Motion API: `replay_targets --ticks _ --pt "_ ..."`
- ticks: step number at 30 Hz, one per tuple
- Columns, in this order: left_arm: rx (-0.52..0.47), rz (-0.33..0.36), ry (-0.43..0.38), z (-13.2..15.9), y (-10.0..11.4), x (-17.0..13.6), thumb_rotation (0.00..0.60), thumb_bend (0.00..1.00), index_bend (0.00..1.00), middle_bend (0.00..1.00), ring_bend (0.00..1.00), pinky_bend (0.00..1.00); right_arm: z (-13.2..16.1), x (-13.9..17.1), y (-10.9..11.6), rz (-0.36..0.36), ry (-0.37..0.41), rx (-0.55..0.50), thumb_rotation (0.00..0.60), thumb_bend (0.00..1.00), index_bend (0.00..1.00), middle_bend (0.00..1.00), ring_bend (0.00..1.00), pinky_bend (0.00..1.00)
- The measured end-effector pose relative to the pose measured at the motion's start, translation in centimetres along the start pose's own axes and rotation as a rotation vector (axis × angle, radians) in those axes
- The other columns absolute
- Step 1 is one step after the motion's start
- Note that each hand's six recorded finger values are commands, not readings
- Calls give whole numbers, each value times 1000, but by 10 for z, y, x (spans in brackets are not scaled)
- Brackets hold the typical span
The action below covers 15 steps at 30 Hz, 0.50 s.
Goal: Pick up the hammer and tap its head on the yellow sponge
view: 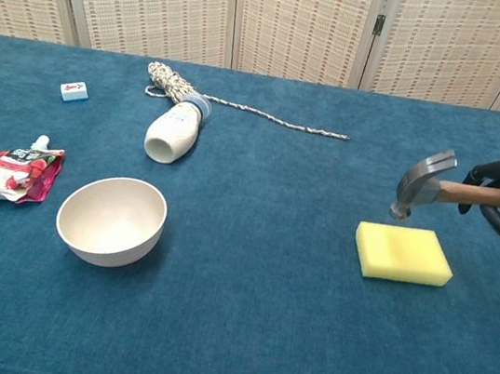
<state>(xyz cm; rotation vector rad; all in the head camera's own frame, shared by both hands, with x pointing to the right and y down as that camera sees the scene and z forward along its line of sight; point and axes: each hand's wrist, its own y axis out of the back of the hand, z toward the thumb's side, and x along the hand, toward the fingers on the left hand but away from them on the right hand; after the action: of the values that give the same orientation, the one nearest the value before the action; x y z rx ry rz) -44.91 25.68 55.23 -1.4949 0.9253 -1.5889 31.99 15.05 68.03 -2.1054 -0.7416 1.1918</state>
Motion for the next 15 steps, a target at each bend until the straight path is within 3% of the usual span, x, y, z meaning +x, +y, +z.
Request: replay_targets --ticks 6,15 --pt "-1 -3 -4 2 -1 0 600 144 185 97 49 232 0 0 -3 8 0 -2 600 853 807 911 933 846" --pt "4 -19 1 0 -3 0 600 144 185 97 49 232 -14 -2 -32 139 -58 74 600 849 807 911 933 846"
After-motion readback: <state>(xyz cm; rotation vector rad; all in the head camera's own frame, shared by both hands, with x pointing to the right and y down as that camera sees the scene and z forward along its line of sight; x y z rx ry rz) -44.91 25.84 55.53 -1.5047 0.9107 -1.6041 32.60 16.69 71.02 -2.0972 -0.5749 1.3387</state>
